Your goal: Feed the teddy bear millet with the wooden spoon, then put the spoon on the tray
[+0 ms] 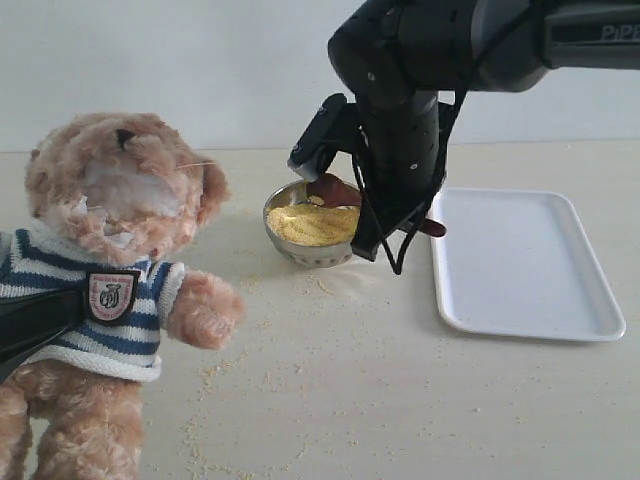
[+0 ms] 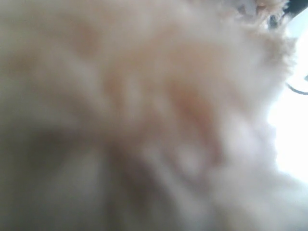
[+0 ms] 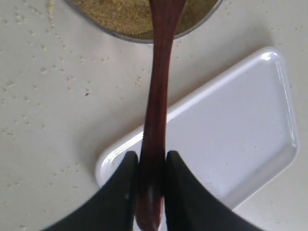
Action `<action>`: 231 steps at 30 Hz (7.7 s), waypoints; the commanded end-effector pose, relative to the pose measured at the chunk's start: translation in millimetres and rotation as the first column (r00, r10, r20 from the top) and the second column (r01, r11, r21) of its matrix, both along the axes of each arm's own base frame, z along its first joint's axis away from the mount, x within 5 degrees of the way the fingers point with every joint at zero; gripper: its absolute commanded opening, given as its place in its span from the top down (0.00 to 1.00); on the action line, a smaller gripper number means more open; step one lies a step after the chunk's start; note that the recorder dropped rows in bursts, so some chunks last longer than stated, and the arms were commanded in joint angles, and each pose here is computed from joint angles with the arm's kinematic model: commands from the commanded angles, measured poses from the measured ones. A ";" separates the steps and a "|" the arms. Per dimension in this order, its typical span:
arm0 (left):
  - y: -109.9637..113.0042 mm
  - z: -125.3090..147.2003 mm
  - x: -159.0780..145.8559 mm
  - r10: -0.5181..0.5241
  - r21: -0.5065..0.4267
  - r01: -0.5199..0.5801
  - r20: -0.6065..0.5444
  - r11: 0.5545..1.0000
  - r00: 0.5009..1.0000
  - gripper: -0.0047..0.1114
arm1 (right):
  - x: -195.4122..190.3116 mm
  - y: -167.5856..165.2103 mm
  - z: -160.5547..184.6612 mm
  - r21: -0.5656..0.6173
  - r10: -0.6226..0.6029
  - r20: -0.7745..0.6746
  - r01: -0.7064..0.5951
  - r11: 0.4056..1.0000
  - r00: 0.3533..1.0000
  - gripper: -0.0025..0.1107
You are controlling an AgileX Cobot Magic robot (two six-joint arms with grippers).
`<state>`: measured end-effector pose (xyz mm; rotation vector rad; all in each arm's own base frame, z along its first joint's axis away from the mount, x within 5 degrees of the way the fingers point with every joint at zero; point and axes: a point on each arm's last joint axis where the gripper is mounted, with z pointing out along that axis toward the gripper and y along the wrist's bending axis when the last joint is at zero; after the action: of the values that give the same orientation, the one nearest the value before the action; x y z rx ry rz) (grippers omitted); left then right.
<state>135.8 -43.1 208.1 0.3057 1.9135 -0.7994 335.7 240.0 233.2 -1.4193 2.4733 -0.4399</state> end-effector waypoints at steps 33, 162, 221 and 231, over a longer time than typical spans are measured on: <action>0.0 1.8 0.6 0.004 -0.024 -0.004 0.007 1.000 1.000 0.92 | -134.7 -11.7 161.8 0.498 0.095 0.003 -0.084 0.863 0.995 0.98; 0.0 1.8 0.6 0.004 -0.024 -0.004 0.007 1.000 1.000 0.92 | -133.0 -39.4 127.5 -0.027 0.071 0.446 -0.066 0.997 0.892 0.98; 0.0 1.8 0.6 0.004 -0.024 -0.004 0.007 1.000 1.000 0.92 | 8.4 0.8 -54.9 -0.665 0.569 0.228 -0.300 0.684 0.790 0.98; 0.0 1.8 0.6 0.004 -0.024 -0.004 0.007 1.000 1.000 0.92 | 15.7 8.1 -77.8 -0.679 0.560 0.240 -0.275 0.681 0.793 0.98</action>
<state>135.6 -42.7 206.9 0.2981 1.9192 -0.7945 348.5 246.4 150.4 -1.8819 1.5570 -1.3884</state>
